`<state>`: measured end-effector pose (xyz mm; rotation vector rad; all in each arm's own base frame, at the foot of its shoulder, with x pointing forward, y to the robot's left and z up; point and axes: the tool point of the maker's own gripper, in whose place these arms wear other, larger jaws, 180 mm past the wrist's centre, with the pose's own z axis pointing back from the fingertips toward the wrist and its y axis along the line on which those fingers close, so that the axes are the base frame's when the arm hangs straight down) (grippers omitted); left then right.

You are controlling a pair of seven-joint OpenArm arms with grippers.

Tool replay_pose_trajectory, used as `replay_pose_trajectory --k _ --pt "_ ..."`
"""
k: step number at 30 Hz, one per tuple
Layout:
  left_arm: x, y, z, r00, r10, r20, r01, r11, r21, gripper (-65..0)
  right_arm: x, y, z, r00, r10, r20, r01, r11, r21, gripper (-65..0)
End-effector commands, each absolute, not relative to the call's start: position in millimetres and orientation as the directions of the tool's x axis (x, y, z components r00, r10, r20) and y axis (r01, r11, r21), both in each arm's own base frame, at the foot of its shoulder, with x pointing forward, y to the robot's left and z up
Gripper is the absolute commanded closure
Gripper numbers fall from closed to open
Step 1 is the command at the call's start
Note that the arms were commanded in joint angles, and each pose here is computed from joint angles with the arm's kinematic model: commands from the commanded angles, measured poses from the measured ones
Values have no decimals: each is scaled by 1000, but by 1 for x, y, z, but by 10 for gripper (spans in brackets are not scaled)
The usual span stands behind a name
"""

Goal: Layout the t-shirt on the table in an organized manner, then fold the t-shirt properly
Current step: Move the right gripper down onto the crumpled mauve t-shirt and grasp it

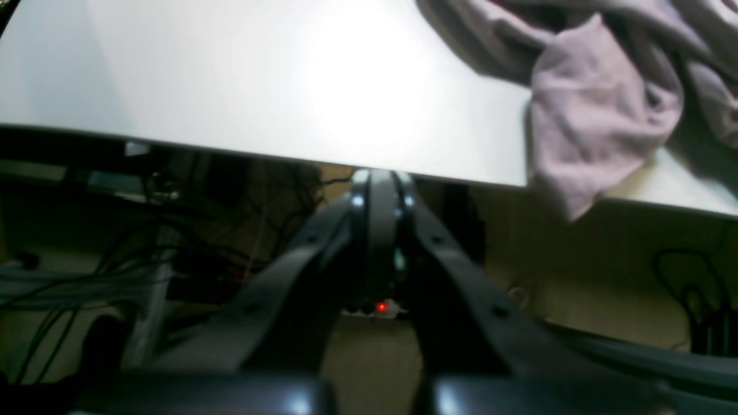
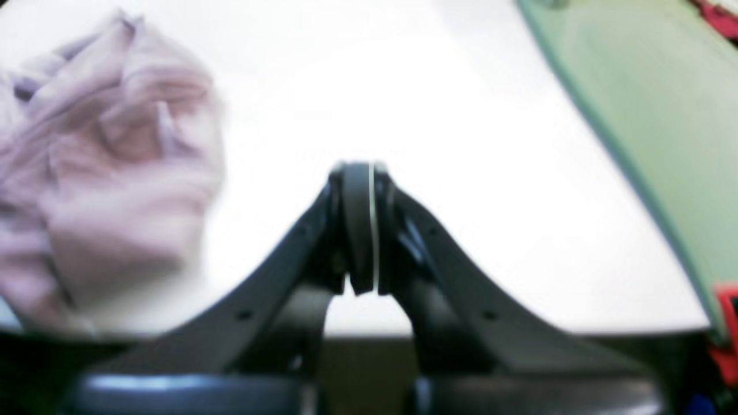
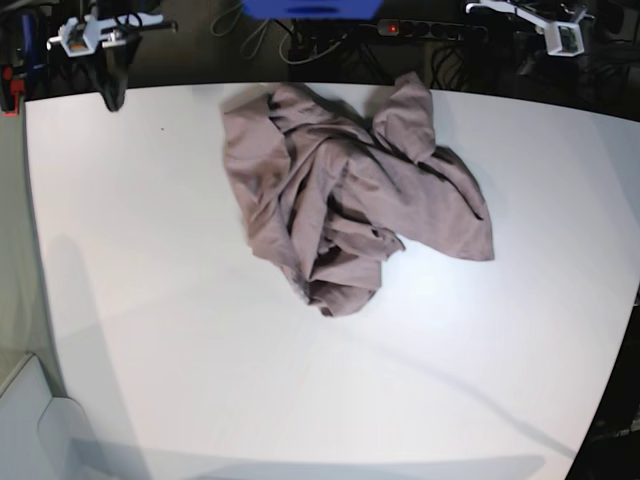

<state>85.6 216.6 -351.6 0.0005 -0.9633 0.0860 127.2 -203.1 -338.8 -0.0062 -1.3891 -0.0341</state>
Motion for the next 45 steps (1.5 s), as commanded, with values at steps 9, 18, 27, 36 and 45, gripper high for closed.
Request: replay_pose_trajectory --k 9,18,27,36,45 --pt "122 252 -337 574 193 796 -154 980 -127 0 194 -149 -309 228 -154 962 -33 986 165 0" --pt "124 312 -308 489 480 728 -391 867 -309 0 244 -132 -282 233 -147 961 -95 980 172 0" --pt "122 310 -292 504 432 748 -297 900 -319 0 266 -102 -293 362 -107 926 -179 967 182 -190" --pt "140 317 -309 568 345 748 -314 930 -190 0 286 -62 -280 376 -61 925 -317 929 190 -206" --pt "166 274 -340 634 191 749 -213 975 -67 0 314 -45 -275 412 64 909 -425 896 130 -206"
